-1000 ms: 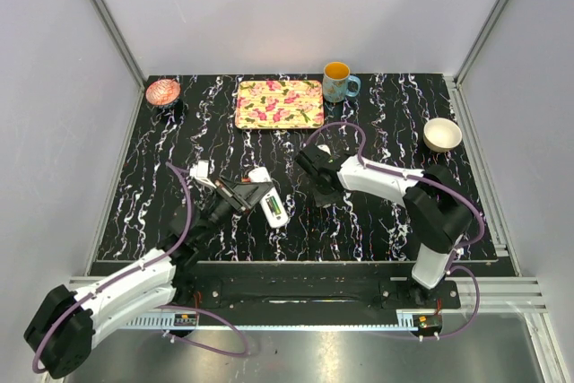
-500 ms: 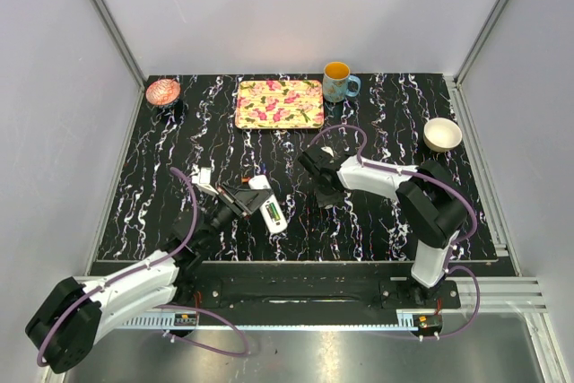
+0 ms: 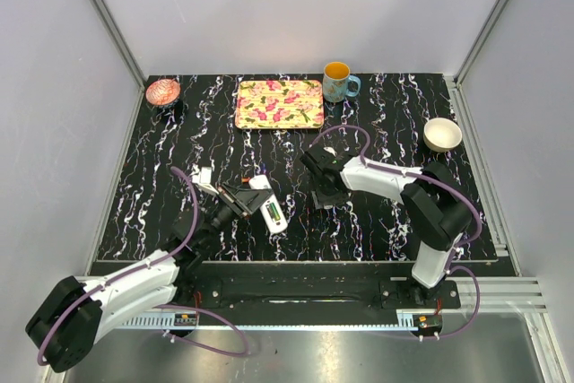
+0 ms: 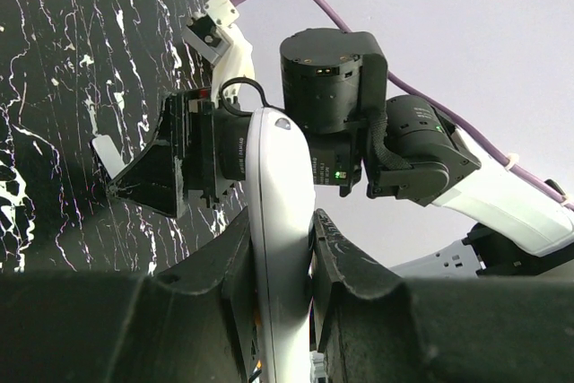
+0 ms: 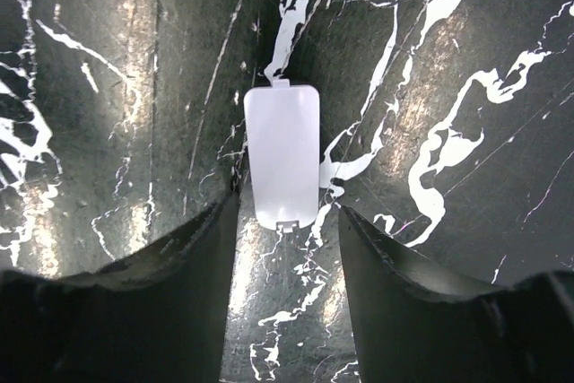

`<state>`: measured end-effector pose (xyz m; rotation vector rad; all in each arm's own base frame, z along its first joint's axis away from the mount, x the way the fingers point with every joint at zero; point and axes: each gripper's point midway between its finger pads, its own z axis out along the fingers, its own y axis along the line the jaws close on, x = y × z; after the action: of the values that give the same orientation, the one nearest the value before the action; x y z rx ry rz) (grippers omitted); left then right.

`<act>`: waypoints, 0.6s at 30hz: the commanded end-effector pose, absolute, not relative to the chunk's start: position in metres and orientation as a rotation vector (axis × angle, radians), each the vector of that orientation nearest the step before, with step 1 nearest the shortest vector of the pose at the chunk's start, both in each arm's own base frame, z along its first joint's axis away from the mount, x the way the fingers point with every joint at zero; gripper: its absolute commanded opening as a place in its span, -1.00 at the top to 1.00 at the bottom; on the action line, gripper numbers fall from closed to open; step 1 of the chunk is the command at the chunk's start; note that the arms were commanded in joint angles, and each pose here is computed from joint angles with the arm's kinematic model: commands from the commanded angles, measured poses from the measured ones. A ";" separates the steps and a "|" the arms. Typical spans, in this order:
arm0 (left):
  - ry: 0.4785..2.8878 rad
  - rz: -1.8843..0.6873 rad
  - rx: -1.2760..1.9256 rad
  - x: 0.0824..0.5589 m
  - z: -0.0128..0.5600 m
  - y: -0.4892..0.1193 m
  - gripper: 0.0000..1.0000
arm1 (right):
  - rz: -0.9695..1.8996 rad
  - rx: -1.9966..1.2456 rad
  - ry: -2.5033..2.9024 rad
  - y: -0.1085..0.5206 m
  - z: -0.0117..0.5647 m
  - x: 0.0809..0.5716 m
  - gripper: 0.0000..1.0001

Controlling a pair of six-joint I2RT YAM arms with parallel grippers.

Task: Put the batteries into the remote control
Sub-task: Place the battery cover at the center of the board, then adjust the battery in the remote control.

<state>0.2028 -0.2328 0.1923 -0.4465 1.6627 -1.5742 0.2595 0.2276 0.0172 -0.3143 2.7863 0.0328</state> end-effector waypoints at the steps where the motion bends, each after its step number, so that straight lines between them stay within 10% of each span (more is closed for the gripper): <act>1: 1.560 -1.627 -0.392 0.204 0.228 -0.237 1.00 | 0.150 -0.283 2.733 0.238 0.050 0.263 -0.16; 18: 1.508 -1.761 -0.356 0.207 0.252 -0.253 1.00 | 1.289 -0.121 2.224 0.289 0.239 0.210 -0.77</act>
<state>0.2096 -0.2446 0.1927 -0.4363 1.6991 -1.5870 0.2383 0.2591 0.2290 -0.0814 2.2387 0.9112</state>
